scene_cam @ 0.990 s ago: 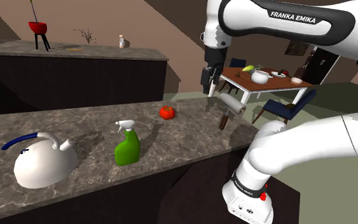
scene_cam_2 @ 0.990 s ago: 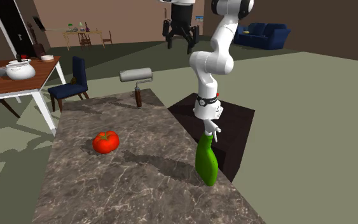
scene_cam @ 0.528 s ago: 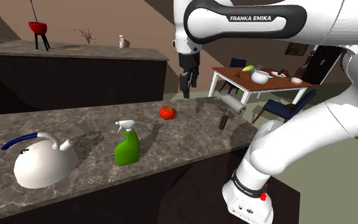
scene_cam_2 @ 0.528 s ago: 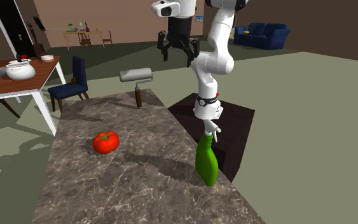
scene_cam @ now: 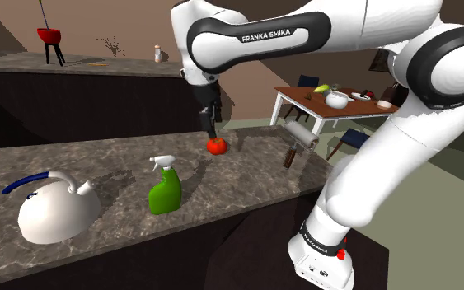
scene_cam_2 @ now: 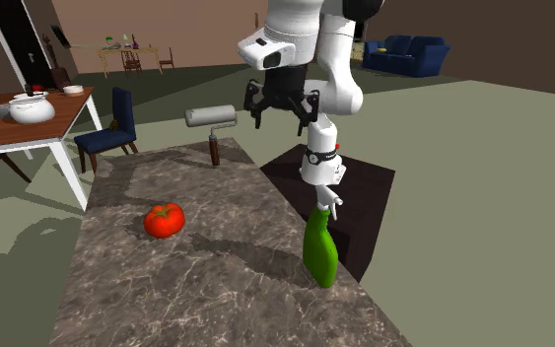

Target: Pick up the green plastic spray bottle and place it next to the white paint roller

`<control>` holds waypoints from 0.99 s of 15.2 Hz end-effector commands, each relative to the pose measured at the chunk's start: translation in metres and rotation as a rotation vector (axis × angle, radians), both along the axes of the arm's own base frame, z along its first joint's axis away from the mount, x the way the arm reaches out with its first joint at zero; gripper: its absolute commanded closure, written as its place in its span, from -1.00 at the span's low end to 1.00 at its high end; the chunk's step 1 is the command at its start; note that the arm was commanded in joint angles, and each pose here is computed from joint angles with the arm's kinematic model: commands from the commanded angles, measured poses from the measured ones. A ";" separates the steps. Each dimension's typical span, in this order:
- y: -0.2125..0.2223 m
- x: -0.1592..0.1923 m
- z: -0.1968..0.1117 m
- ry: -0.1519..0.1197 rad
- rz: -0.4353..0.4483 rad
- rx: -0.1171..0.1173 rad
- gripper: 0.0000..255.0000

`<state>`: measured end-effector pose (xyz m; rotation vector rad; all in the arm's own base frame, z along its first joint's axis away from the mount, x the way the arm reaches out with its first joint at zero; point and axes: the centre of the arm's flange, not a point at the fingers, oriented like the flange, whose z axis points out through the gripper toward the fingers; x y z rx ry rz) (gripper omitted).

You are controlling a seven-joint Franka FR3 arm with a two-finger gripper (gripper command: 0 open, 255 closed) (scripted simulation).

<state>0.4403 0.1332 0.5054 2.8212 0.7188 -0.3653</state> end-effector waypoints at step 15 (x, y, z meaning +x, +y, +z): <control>0.180 0.080 -0.131 0.205 0.449 -0.062 -1.00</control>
